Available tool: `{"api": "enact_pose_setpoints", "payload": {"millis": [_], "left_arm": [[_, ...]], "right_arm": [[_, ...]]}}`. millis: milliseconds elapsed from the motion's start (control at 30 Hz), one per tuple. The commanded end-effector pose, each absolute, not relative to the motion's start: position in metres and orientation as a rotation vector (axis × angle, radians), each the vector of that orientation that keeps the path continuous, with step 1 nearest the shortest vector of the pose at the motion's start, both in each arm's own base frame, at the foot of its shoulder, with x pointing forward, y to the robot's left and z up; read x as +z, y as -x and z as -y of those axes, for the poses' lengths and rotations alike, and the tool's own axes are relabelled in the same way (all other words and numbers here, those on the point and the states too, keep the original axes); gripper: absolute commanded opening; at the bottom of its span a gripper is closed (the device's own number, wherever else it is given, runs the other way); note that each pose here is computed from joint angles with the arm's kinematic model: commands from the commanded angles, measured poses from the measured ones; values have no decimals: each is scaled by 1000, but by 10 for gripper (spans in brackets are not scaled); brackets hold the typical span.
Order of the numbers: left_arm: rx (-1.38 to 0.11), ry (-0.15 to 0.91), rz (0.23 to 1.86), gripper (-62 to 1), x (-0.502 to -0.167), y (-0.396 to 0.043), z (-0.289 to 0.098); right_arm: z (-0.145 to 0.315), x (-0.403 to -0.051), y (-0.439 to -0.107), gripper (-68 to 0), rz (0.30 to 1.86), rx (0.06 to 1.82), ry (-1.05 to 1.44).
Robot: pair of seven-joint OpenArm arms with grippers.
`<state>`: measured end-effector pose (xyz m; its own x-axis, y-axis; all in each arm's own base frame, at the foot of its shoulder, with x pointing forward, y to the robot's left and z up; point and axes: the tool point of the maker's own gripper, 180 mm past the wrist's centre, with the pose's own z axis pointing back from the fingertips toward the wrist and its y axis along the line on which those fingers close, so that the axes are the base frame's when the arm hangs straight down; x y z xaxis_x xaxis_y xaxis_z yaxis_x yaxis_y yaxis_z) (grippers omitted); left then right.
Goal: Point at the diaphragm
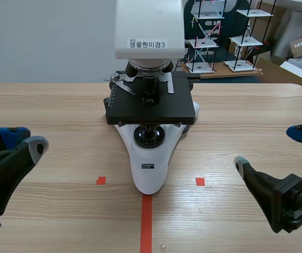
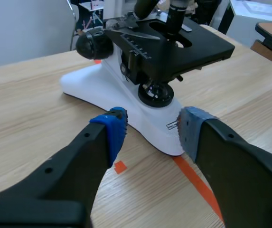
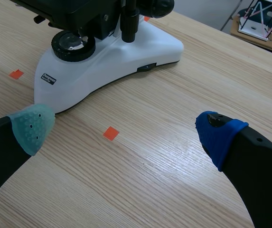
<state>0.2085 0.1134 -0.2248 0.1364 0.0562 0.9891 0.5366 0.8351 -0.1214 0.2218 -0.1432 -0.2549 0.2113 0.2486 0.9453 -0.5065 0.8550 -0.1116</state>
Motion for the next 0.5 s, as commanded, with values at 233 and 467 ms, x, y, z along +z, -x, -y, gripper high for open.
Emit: {"api": "enact_pose_setpoints", "payload": {"millis": [233, 467], "left_arm": [[-270, 530, 1514, -526, -261, -200, -137], [-319, 562, 1469, -526, -306, -204, -120]], "right_arm": [[143, -246, -225, 4, 1283, 541, -241], [143, -246, -225, 4, 1283, 541, -242]]}}
